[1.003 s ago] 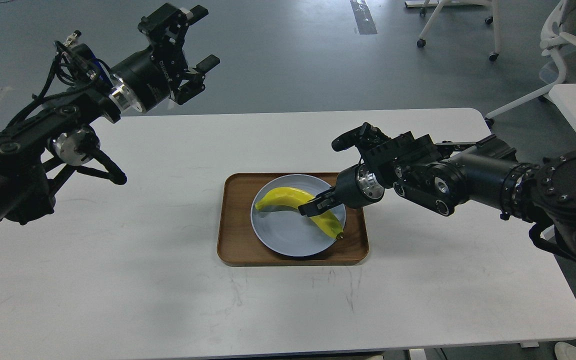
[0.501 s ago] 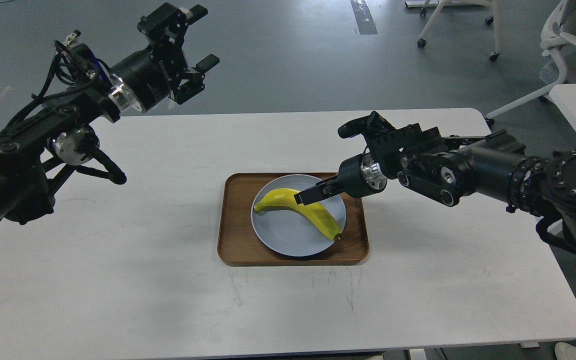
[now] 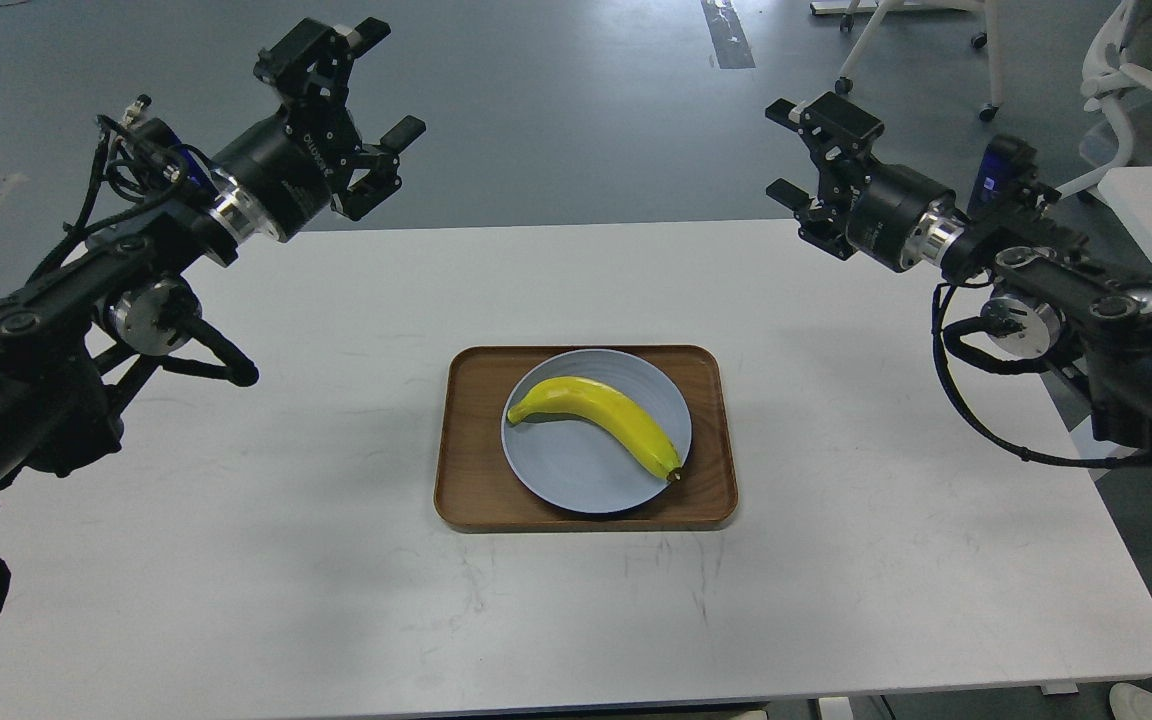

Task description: Place banana on plate with both arms

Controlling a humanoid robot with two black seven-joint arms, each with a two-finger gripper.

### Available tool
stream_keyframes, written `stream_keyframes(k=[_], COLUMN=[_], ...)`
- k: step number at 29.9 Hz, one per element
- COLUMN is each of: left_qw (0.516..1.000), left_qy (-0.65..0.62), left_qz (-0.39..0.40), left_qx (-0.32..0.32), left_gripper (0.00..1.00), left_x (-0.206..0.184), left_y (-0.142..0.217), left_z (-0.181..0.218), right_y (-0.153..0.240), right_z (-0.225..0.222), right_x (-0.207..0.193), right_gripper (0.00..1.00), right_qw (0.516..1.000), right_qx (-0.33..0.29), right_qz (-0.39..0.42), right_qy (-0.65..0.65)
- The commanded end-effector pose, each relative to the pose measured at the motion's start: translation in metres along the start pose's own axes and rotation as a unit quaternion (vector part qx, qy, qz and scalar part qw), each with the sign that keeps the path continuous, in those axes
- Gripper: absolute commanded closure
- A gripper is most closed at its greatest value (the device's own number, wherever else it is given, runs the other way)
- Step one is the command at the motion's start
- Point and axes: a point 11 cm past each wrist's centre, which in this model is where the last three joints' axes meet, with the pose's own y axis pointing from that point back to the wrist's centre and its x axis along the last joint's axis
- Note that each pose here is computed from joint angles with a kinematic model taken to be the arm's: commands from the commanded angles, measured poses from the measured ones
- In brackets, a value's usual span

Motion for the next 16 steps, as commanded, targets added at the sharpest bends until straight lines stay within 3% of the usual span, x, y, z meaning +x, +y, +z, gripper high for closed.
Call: stream_keyframes(k=[1, 16], left_qw=[1.0, 0.989], left_qy=[0.027, 0.129], left_qz=[0.013, 0.065], left_qx=[-0.007, 0.024], left_gripper=[0.02, 0.02], left_x=[-0.001, -0.03], left_y=[0.006, 0.034], left_z=[-0.013, -0.104], right_y=[0.018, 0.037], right_z=[0.016, 0.052], right_x=[0.013, 0.009], right_gripper=[0.01, 0.0], right_qw=[0.995, 0.991], right_qx=[0.029, 0.007], right_qz=[0.052, 0.055], right_qy=[-0.083, -0.124])
